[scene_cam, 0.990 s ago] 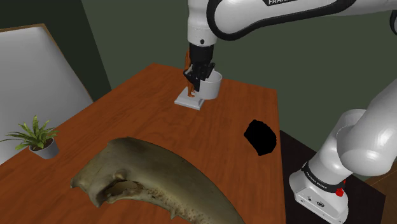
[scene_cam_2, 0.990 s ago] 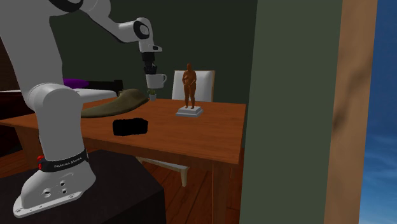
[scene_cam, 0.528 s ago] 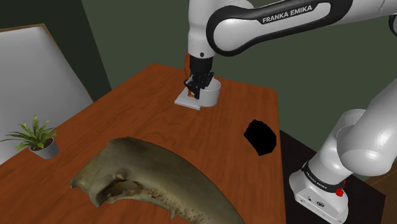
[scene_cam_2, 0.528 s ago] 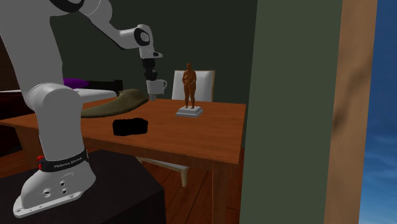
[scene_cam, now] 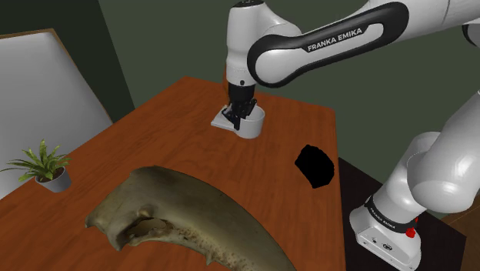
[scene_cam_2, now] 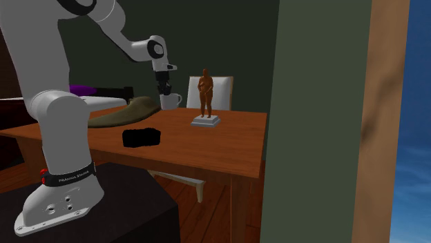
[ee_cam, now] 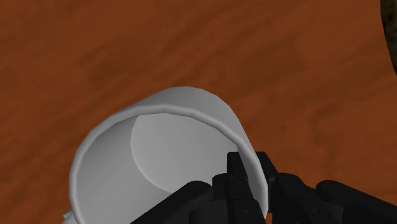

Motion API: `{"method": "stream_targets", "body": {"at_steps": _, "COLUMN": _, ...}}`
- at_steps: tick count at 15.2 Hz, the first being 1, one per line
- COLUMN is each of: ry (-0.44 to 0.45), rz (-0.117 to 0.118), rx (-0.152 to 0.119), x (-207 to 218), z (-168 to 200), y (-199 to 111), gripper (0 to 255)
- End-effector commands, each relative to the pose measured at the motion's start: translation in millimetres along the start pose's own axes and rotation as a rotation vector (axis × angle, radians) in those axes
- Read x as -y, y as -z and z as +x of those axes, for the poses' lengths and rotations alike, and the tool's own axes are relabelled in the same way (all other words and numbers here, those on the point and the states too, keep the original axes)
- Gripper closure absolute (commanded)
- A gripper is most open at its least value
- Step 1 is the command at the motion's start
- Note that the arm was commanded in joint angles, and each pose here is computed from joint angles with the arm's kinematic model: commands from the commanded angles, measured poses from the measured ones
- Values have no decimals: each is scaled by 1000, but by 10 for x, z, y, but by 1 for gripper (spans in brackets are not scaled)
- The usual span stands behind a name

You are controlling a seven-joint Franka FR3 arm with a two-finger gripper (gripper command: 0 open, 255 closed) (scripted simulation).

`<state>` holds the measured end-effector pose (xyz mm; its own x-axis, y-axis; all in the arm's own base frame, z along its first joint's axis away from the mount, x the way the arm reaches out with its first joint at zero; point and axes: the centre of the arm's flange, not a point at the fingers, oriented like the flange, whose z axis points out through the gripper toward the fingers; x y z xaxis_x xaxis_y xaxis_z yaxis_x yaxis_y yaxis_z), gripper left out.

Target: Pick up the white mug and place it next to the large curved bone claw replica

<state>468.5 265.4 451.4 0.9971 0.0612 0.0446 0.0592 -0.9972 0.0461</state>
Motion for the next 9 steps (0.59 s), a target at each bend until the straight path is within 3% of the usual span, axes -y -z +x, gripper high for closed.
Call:
{"method": "stream_targets", "body": {"at_steps": 1, "ry": 0, "rz": 0, "rx": -1, "x": 8, "z": -12, "y": -108, "gripper": 255}}
{"method": "stream_targets", "body": {"at_steps": 9, "ry": 0, "rz": 0, "rx": -1, "x": 27, "z": -30, "y": -530, "gripper": 255}}
